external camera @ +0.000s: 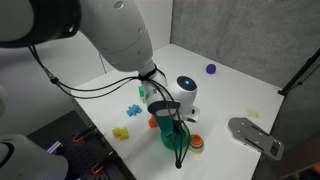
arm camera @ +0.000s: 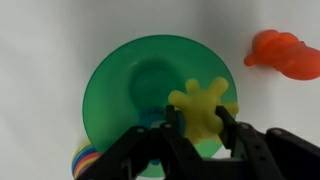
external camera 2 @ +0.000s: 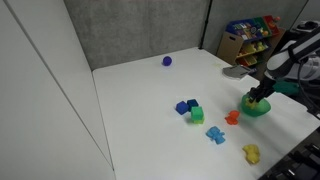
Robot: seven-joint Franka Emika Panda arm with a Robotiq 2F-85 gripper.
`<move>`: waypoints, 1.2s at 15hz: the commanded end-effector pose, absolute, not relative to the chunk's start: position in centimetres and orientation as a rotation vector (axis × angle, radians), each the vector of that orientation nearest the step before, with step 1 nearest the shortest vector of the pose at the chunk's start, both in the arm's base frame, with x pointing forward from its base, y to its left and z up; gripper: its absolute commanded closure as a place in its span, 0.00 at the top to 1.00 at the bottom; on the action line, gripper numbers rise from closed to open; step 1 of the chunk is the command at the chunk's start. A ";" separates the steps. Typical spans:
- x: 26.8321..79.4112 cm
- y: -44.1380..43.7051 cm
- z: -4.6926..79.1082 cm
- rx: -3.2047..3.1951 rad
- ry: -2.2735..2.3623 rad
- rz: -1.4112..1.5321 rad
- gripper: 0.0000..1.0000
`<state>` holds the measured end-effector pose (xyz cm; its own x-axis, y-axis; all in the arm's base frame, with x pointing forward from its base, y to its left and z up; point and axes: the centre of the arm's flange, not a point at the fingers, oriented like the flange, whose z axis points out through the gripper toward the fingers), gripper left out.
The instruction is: Remove the yellow and blue objects from the green bowl and put them on the table
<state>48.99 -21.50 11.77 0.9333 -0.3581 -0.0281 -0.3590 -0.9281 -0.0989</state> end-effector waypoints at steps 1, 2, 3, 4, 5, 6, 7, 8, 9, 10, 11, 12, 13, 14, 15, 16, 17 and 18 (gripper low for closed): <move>49.1 -20.6 16.3 -2.967 0.525 -0.045 0.18; 49.3 -20.1 17.4 -2.963 0.517 -0.068 0.18; 49.5 -19.5 18.3 -2.961 0.506 -0.087 0.18; 49.9 -18.8 19.3 -2.959 0.486 -0.108 0.18; 50.3 -18.1 20.0 -2.958 0.468 -0.125 0.18; 50.7 -17.1 20.7 -2.960 0.444 -0.140 0.18; 51.0 -16.2 21.1 -2.962 0.422 -0.152 0.18; 51.3 -15.3 21.3 -2.962 0.399 -0.157 0.18; 51.6 -14.3 21.2 -2.961 0.375 -0.159 0.18; 51.8 -13.5 21.0 -2.965 0.351 -0.153 0.18; 52.0 -12.8 20.7 -2.968 0.330 -0.141 0.68; 52.0 -12.1 20.6 -2.971 0.315 -0.135 0.69; 52.0 -11.7 20.5 -2.973 0.300 -0.126 0.75; 52.0 -11.3 20.5 -2.980 0.283 -0.113 0.84; 52.1 -11.0 20.6 -2.989 0.276 -0.103 0.91; 52.2 -10.8 20.7 -2.998 0.270 -0.089 0.99; 52.2 -10.6 20.9 -3.003 0.265 -0.073 1.00; 52.2 -10.4 21.2 -3.016 0.258 -0.053 1.00</move>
